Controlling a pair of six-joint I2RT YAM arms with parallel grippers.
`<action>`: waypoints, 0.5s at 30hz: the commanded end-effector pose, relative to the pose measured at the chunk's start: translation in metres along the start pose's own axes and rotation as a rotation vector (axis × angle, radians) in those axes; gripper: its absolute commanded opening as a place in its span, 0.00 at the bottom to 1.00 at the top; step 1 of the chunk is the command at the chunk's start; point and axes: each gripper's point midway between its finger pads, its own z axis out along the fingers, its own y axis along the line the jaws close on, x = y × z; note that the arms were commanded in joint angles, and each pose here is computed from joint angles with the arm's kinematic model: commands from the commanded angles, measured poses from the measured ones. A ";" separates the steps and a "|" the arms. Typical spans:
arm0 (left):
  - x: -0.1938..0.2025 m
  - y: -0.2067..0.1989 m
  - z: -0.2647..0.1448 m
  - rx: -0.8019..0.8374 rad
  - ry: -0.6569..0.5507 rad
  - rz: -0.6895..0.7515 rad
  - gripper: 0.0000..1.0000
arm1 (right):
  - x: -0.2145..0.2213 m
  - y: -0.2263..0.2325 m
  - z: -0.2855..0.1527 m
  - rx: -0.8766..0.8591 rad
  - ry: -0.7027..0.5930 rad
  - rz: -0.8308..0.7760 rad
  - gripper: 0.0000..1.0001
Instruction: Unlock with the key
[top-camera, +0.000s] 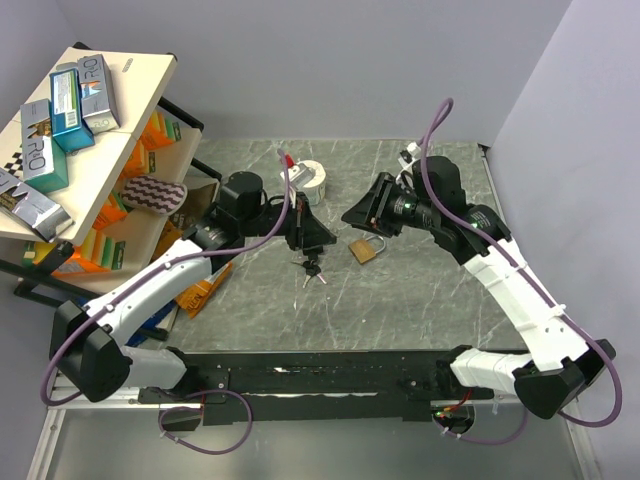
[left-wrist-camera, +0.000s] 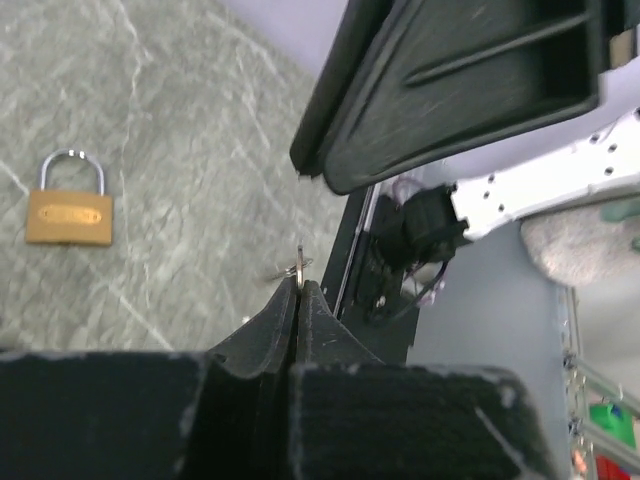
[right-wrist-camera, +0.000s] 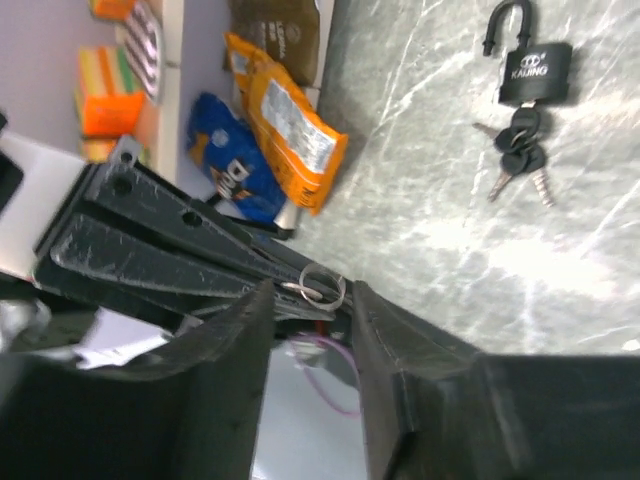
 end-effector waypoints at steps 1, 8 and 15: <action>0.000 -0.021 -0.011 0.064 0.061 0.080 0.01 | -0.001 0.016 -0.010 -0.115 -0.010 -0.257 0.48; 0.004 -0.052 -0.021 0.210 0.102 0.056 0.01 | 0.038 0.034 -0.013 -0.363 0.161 -0.441 0.49; 0.011 -0.061 -0.027 0.244 0.112 0.024 0.01 | 0.056 0.037 -0.017 -0.450 0.241 -0.487 0.39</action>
